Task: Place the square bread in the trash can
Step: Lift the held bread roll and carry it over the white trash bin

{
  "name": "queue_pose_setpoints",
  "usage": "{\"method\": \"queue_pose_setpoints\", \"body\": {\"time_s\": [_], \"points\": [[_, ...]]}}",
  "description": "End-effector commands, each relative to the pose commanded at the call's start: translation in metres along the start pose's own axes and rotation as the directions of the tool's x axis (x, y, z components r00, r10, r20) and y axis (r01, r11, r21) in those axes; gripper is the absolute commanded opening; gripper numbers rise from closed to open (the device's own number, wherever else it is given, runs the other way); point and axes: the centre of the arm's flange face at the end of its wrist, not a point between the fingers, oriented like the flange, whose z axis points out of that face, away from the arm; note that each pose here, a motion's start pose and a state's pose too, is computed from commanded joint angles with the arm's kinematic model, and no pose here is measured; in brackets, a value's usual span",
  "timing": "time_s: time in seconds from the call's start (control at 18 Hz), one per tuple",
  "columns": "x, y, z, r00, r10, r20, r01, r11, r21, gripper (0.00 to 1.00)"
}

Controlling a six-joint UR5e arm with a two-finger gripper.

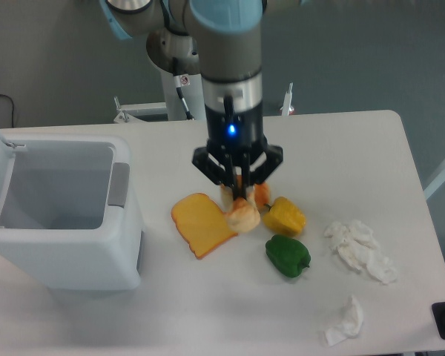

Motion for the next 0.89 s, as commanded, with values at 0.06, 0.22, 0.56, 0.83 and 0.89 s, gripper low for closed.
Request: {"method": "queue_pose_setpoints", "body": {"time_s": [0.06, 0.22, 0.56, 0.83, 0.89], "points": [[0.010, 0.002, -0.006, 1.000, -0.012, -0.004, 0.012, 1.000, 0.007, 0.14], [0.029, 0.004, -0.024, 0.999, -0.042, -0.017, 0.043, 0.999, 0.033, 0.14], [0.098, 0.012, -0.034, 0.995, 0.004, -0.102, 0.000, 0.999, 0.041, 0.15], [0.135, 0.017, -0.033, 0.972, 0.042, -0.232, -0.034, 0.999, 0.039, 0.18], [0.136, 0.017, -0.032, 0.971, 0.043, -0.236, -0.035, 0.999, 0.037, 0.18]]}}
